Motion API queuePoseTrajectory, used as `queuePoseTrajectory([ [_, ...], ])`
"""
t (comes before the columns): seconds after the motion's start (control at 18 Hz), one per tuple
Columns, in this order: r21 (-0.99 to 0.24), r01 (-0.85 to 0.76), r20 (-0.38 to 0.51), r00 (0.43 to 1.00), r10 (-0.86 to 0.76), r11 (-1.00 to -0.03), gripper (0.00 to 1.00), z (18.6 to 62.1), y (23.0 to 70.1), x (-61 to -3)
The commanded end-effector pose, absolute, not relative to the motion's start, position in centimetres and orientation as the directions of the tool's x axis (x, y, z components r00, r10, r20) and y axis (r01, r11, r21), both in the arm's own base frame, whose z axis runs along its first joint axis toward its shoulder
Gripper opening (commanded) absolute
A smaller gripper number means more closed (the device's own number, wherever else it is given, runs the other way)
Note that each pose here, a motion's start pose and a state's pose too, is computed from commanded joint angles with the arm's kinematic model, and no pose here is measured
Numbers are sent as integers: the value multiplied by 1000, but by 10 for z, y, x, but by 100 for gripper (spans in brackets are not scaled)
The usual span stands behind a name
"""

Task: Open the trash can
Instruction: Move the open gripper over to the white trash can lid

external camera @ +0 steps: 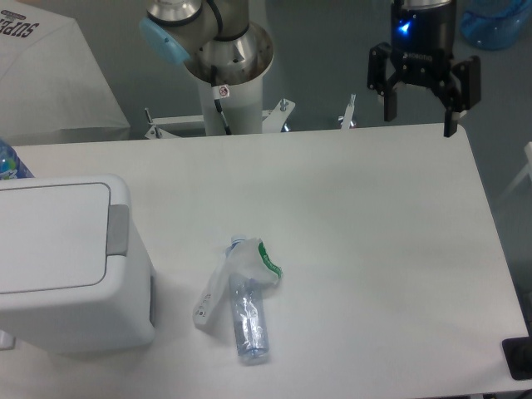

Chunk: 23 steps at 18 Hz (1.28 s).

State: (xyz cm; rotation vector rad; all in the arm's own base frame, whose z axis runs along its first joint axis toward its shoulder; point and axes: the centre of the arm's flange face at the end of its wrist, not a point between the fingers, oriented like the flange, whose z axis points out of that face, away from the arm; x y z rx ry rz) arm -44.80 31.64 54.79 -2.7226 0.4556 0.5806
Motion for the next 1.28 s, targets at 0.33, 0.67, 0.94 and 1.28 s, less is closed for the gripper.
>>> queuePoseTrajectory([
  [0.33, -360, -235, -382, 920, -88, -903, 100, 553, 336, -432],
  [0.67, -552, -55, -218, 972, 81, -832, 100, 557, 362, -413],
  [0.94, -608, 30, -135, 981, 140, -794, 100, 562, 404, -375],
  [1.28, -624, 147, 4, 983, 185, -767, 100, 550, 459, -327],
])
